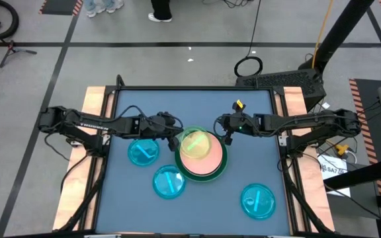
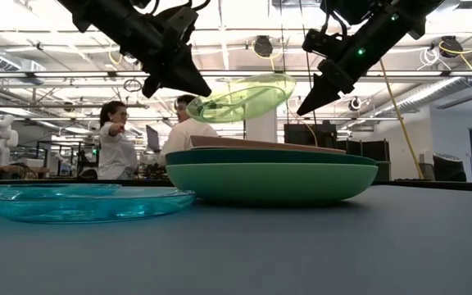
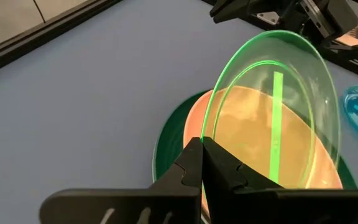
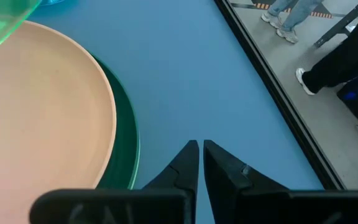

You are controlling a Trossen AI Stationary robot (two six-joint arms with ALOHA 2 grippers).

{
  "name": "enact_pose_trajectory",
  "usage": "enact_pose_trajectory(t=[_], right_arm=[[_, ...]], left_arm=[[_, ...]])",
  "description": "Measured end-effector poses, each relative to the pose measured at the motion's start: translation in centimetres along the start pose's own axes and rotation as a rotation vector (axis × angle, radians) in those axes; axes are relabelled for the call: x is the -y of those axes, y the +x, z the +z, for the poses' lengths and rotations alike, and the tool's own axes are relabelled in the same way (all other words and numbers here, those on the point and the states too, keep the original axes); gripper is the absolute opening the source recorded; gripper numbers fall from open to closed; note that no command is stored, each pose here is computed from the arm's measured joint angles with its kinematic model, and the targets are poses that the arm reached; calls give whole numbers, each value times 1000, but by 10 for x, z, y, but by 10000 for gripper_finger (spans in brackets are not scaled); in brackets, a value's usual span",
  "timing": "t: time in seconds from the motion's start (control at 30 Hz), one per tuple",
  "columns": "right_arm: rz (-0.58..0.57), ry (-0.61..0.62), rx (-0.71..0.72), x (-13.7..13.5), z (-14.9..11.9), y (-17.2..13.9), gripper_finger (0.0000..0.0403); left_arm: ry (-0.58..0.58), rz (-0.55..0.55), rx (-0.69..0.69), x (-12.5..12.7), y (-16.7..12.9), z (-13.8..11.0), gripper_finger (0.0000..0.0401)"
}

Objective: Stack plastic plates
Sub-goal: Stack the light green plate on top of the pink plate, then stack the right blue plate on top of the light green plate

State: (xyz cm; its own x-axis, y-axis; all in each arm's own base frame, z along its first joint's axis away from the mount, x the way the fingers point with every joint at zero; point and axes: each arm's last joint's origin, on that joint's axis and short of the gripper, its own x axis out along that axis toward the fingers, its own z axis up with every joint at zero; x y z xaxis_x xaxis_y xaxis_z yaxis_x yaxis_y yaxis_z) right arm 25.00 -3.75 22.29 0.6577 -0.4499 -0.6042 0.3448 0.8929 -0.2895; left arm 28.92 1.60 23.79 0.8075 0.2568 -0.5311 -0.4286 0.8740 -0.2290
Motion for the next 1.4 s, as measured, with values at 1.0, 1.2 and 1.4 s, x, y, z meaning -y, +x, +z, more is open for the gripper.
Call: enact_pose_trajectory(t=[1.0, 1.2, 1.4], right_arm=[[1, 99, 0, 0, 0, 0, 18], [192, 215, -43, -10, -3, -3, 18], [421, 311, -125, -32, -5, -13, 18]], left_arm=[[245, 45, -87, -8, -25, -2, 90], [329, 135, -93, -17, -52, 0, 90], [384, 152, -42, -25, -82, 1, 90]])
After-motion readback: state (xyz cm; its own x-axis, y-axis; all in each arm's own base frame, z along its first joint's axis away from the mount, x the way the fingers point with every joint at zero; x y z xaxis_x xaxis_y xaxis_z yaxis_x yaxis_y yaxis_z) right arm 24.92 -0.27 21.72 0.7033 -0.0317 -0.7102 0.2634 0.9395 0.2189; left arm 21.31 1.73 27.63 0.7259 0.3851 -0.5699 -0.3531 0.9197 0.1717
